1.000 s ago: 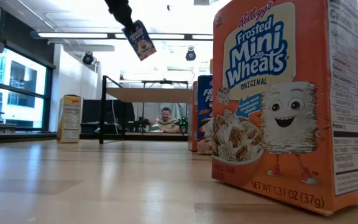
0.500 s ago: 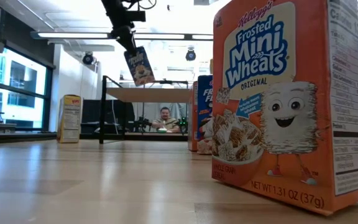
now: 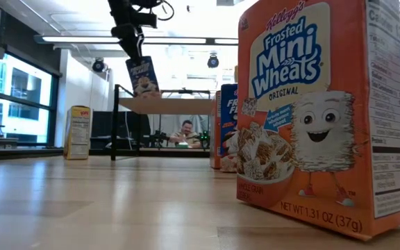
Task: Stack cereal on shelf
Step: Put the bottom left blue cereal box on the shelf
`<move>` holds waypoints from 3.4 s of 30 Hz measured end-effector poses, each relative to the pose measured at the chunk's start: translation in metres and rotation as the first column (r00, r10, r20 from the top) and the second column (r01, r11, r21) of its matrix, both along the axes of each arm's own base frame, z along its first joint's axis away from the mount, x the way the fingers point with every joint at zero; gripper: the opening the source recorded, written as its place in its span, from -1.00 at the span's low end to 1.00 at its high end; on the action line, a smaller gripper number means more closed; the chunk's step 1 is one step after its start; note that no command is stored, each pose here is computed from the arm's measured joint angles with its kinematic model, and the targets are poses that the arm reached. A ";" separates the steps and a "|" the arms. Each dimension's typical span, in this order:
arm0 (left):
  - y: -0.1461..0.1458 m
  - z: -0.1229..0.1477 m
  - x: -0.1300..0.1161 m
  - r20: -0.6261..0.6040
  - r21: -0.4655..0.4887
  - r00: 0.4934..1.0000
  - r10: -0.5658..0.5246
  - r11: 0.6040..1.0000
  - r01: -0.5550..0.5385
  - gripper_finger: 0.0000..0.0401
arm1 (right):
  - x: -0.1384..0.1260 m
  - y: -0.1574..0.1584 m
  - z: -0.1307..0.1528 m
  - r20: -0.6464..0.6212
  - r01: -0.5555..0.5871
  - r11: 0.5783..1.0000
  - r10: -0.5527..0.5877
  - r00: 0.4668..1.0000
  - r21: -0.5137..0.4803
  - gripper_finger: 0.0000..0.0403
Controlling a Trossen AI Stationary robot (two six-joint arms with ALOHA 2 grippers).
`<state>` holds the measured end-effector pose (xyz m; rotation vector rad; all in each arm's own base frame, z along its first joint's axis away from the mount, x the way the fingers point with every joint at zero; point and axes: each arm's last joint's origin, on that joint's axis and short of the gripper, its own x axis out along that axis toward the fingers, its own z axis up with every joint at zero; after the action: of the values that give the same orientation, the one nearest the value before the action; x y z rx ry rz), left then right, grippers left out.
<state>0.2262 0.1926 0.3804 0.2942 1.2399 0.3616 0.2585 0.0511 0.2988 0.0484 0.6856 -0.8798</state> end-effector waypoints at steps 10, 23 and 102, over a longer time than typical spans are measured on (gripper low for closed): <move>0.003 0.003 0.005 0.075 0.016 0.997 -0.020 1.000 0.019 -0.07 | 0.002 0.001 0.001 0.027 -0.003 1.000 0.002 1.000 0.015 0.01; 0.003 0.003 0.005 0.050 0.032 0.996 -0.073 0.997 0.071 -0.07 | 0.002 0.001 0.000 0.025 -0.003 1.000 0.003 1.000 0.014 0.01; 0.003 -0.015 0.026 -0.043 0.037 0.994 -0.103 0.994 0.104 -0.07 | 0.006 0.008 -0.004 -0.040 -0.158 0.955 0.173 0.984 0.252 0.01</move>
<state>0.2521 0.1957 0.3658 0.3996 1.2540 0.2920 0.2640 0.0591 0.2950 0.1855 0.8426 -0.6326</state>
